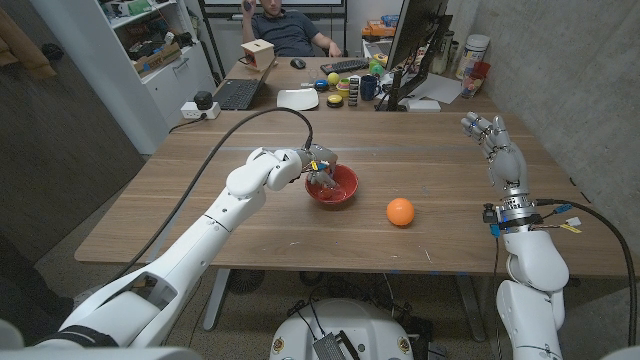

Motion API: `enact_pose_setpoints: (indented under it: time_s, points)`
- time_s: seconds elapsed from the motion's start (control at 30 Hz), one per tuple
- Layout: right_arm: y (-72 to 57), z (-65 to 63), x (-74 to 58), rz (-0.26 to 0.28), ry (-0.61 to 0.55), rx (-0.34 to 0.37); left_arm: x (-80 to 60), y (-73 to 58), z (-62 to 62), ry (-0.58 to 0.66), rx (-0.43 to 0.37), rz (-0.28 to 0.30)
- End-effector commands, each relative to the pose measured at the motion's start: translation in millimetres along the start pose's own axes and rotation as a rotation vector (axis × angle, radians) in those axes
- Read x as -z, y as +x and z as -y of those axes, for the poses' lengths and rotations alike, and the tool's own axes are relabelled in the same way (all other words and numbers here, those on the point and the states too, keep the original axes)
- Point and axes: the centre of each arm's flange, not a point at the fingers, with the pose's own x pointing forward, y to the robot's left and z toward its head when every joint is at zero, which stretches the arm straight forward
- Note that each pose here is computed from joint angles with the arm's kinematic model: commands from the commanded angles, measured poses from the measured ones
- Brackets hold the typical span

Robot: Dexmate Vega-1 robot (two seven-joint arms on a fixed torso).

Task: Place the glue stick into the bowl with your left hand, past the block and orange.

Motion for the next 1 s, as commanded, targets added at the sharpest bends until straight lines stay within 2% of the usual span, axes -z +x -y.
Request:
enact_pose_setpoints:
  time_s: [0.03,0.37,1.0]
  points:
    - [0.7,-1.0,0.9,-0.001,-0.002,0.002,2.1,-2.3,-1.6,0.013,-0.008,-0.019]
    - [0.8,-1.3,0.6,0.002,0.001,0.002,2.3,-3.4,-3.8,0.018,-0.012,-0.019]
    - [1.4,-2.2,1.4,0.007,0.000,-0.007,6.1,-8.3,-12.5,0.055,-0.024,-0.059]
